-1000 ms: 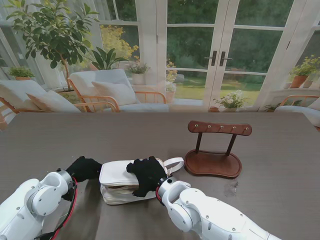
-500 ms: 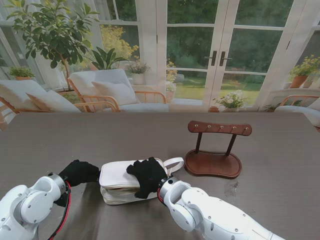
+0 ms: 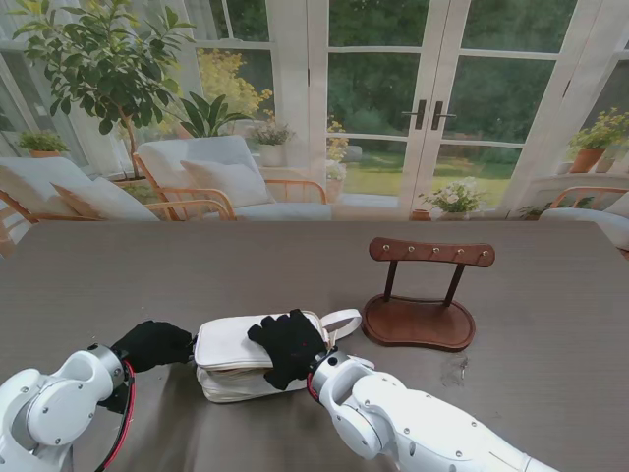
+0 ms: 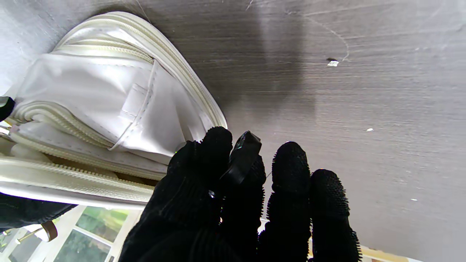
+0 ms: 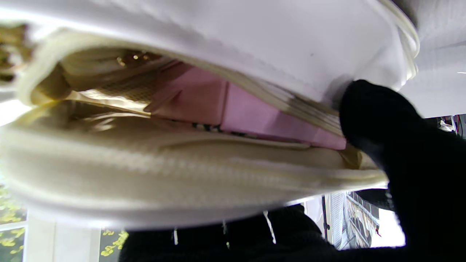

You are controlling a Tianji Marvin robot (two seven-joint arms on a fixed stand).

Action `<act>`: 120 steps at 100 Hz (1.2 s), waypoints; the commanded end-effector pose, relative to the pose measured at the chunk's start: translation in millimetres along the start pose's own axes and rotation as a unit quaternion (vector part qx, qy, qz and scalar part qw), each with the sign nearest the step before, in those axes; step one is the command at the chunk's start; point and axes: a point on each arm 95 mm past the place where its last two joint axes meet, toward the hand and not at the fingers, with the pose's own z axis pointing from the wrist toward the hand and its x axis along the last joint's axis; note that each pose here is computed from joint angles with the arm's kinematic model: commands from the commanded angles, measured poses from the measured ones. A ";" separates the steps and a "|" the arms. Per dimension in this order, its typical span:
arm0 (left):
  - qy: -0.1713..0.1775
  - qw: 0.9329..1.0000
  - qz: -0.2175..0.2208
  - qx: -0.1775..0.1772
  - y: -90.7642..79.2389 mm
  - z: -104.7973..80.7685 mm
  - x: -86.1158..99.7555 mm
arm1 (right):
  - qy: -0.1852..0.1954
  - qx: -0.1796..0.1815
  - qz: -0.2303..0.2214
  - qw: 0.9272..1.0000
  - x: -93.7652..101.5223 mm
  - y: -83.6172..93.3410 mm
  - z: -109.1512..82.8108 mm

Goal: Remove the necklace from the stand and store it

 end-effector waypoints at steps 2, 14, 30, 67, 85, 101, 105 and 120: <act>0.007 1.000 0.006 -0.012 0.5 -4.4 2.9 | -0.010 0.086 0.010 0.996 1.3 -55.5 -23.5; 0.009 1.000 0.001 -0.024 -0.8 -8.7 4.7 | -0.015 0.085 0.014 0.996 -0.5 -56.2 -22.8; 0.011 0.999 -0.037 -0.028 0.6 -12.1 5.8 | -0.016 0.082 0.015 0.996 -1.2 -58.0 -23.5; 0.018 0.996 -0.088 -0.027 -2.1 -30.0 10.7 | -0.009 0.092 0.010 0.996 -1.1 -59.8 -27.0; 0.026 0.994 -0.096 -0.033 -5.2 -40.5 17.5 | -0.006 0.097 0.010 0.995 -0.6 -60.9 -28.3; 0.035 0.994 -0.094 -0.043 -7.9 -46.6 24.0 | -0.005 0.099 0.010 0.995 0.1 -61.6 -27.9; 0.038 0.994 -0.092 -0.045 -8.5 -47.7 25.7 | -0.005 0.100 0.011 0.995 0.2 -61.7 -27.7; 0.048 0.993 -0.085 -0.058 -10.3 -53.4 34.1 | -0.006 0.106 0.015 0.994 0.1 -61.8 -27.0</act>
